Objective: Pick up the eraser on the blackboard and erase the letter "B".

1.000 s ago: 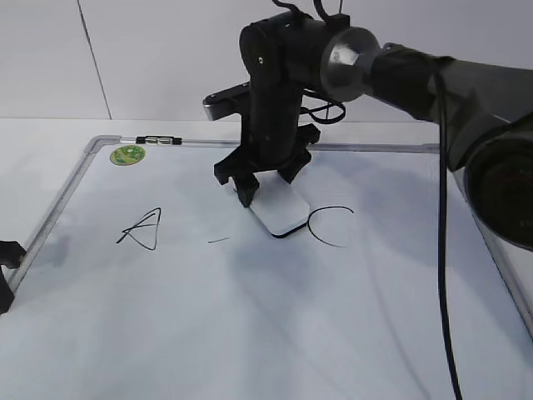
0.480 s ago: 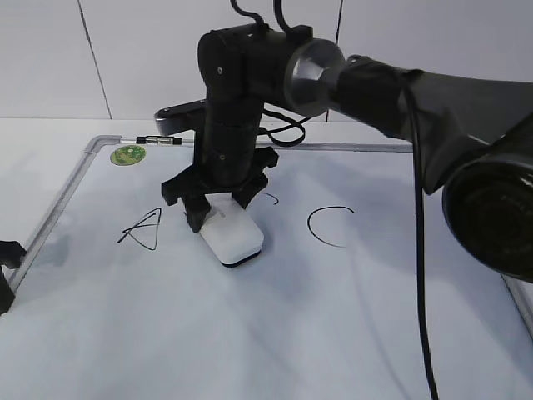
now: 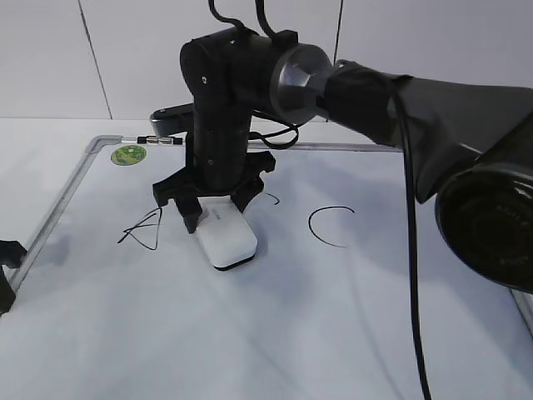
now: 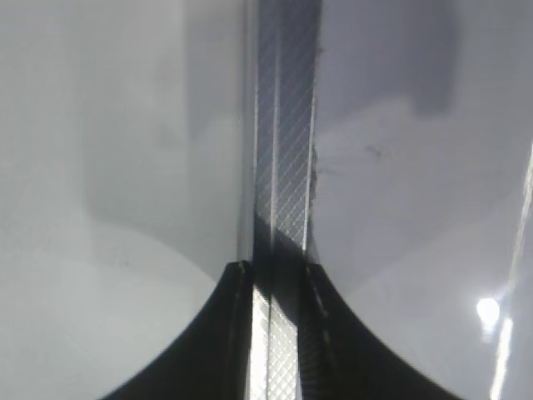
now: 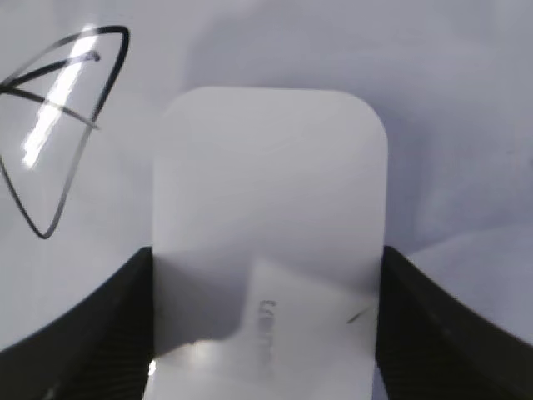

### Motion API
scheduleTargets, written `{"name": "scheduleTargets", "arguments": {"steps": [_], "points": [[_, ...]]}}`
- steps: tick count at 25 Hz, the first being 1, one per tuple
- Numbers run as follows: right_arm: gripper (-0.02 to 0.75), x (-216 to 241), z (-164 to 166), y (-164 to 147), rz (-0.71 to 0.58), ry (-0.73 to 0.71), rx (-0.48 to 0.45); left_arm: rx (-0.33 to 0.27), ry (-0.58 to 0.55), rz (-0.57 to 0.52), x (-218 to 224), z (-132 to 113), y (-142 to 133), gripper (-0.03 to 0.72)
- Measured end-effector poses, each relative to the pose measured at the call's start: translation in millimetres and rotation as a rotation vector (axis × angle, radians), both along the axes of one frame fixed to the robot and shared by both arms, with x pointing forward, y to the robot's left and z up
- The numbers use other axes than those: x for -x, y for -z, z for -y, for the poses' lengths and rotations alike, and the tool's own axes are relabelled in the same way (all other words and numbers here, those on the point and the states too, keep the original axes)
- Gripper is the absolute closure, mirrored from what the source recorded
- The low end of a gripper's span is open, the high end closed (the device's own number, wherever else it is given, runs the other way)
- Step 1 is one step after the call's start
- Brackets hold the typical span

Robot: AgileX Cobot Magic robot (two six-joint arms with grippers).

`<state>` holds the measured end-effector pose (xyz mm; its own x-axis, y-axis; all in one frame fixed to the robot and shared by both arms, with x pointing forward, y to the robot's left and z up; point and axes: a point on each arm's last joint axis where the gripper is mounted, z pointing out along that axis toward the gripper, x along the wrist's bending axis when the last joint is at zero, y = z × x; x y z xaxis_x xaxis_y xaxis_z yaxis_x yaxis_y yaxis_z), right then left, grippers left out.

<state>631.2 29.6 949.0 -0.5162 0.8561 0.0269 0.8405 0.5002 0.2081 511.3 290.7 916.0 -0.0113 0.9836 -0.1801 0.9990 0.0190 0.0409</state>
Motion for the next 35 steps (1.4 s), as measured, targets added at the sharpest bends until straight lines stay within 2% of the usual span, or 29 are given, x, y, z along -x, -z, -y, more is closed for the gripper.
{"name": "scheduleTargets", "arguments": {"steps": [5,9,16,26,35], "points": [[0.196,-3.3,3.9,-0.1,0.010,0.172,0.004,0.002,-0.002,0.000,0.0,0.1,0.0,0.597],[0.196,-7.1,8.6,-0.1,0.006,0.254,-0.005,0.002,-0.002,-0.002,-0.1,0.2,0.6,0.597],[0.196,-26.4,33.6,-0.6,-0.071,0.409,-0.090,0.002,-0.002,-0.002,-0.1,0.2,0.6,0.597],[0.196,-38.4,50.5,-0.8,-0.081,0.461,-0.111,0.003,-0.003,-0.002,-0.1,0.3,0.6,0.598],[0.196,-51.9,83.8,4.9,-0.084,0.522,-0.104,0.004,-0.004,-0.002,-0.1,0.3,0.6,0.599]]}}
